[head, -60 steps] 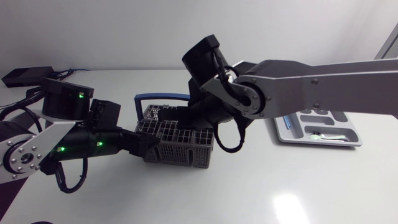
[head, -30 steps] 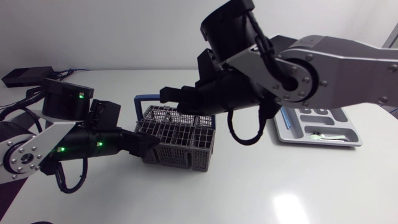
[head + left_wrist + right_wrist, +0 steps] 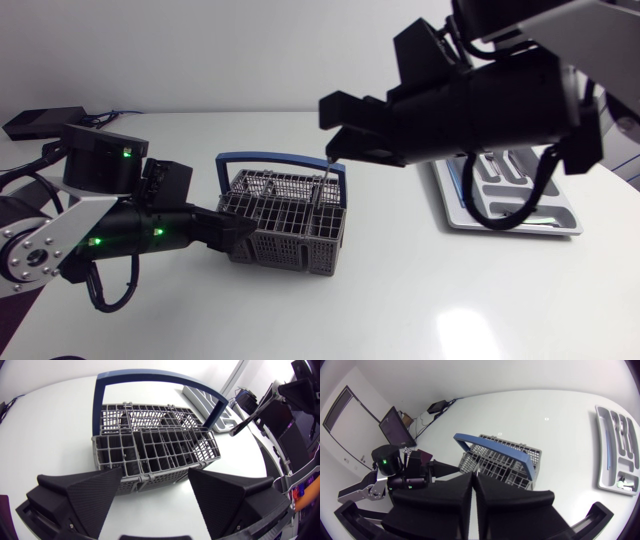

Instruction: Unload the cutlery basket into the drawer organizer.

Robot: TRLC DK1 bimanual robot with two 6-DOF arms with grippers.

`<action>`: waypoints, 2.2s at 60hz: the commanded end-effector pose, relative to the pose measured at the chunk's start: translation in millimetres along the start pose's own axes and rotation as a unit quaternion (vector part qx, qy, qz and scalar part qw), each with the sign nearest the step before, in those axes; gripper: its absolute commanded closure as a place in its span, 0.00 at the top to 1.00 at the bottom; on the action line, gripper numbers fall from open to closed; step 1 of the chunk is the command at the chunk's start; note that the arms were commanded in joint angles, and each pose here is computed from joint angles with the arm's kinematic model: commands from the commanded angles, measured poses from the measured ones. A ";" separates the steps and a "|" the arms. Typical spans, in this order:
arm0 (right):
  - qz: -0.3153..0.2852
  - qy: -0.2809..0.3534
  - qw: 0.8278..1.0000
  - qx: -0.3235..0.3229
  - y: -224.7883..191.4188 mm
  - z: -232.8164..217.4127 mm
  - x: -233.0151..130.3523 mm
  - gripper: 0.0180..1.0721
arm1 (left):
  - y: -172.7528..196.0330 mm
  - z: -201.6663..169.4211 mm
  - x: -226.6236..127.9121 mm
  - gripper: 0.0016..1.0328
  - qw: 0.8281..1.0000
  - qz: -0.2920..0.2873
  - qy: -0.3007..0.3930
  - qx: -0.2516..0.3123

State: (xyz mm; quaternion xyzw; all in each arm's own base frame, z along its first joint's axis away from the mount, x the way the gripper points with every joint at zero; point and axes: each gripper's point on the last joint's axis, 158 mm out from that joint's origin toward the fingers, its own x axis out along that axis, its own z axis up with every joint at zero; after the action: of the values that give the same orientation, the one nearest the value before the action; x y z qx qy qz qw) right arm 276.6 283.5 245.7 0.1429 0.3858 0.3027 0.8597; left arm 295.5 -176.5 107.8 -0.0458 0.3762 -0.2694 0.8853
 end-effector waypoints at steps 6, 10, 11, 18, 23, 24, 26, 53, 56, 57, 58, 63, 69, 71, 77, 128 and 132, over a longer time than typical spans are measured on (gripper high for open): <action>-0.034 0.028 0.999 -0.005 -33.0 -27.4 -10.0 0.06 | -8.5 14.7 3.5 0.89 1.000 0.000 -0.024 -0.008; -0.046 0.030 0.998 -0.006 -45.4 -32.2 -14.5 0.06 | -12.7 13.1 12.2 0.89 1.000 0.003 -0.022 0.001; -0.050 0.031 0.998 -0.005 -49.8 -33.3 -16.2 0.06 | -14.1 13.8 14.0 0.89 1.000 0.003 -0.023 0.002; -0.060 0.031 0.998 -0.002 -66.9 -35.3 -29.8 0.06 | -17.4 19.3 26.6 0.89 0.999 0.015 -0.028 0.010; -0.069 0.031 0.997 -0.001 -76.9 -36.3 -40.1 0.06 | -15.9 16.2 37.4 0.89 1.000 0.023 -0.015 0.013; -0.070 0.030 0.997 -0.001 -79.5 -36.1 -42.9 0.06 | -15.3 15.3 39.3 0.89 1.000 0.023 -0.012 0.013; -0.073 0.029 0.997 0.002 -83.5 -35.8 -46.8 0.06 | -13.3 10.9 45.2 0.89 1.000 0.026 -0.002 0.012; -0.165 0.008 0.986 0.012 -192.6 -19.3 -104.3 0.06 | -32.2 46.0 -11.2 0.89 0.998 0.017 -0.055 0.007; -0.178 0.014 0.984 0.013 -208.3 -21.4 -105.3 0.06 | -30.3 43.5 -12.7 0.89 0.998 0.019 -0.054 0.007; -0.184 0.014 0.983 0.014 -215.0 -21.4 -106.4 0.06 | -29.6 41.8 -12.8 0.89 0.998 0.020 -0.053 0.007; -0.190 0.015 0.982 0.016 -221.4 -22.2 -107.0 0.06 | -28.8 40.8 -13.2 0.89 0.998 0.021 -0.053 0.007; -0.214 0.014 0.977 0.012 -248.0 -21.4 -111.0 0.06 | -26.2 38.1 -14.5 0.89 0.998 0.025 -0.052 0.007; -0.248 0.020 0.969 0.004 -281.3 -21.3 -112.4 0.06 | -26.0 36.5 -16.2 0.89 0.998 0.026 -0.052 0.007; -0.256 0.022 0.966 0.005 -290.9 -21.2 -113.2 0.06 | -25.4 35.4 -16.3 0.89 0.998 0.027 -0.051 0.007; -0.291 0.026 0.956 -0.002 -321.7 -21.2 -116.1 0.06 | -24.6 33.3 -17.0 0.89 0.998 0.029 -0.051 0.008; -0.508 0.082 0.857 -0.034 -509.0 -37.4 -94.4 0.09 | -18.0 18.7 -21.9 0.89 0.998 0.052 -0.042 0.015; -0.501 0.084 0.861 -0.030 -506.4 -37.2 -88.9 0.30 | -19.7 17.8 -22.2 0.89 0.998 0.053 -0.042 0.019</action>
State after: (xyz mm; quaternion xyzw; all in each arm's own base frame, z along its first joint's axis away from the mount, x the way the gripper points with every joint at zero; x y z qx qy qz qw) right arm 404.8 -170.6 34.6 -0.1172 0.4613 -0.1555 0.8656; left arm 292.3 -184.8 146.1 -0.0240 0.3309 -0.2278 0.9154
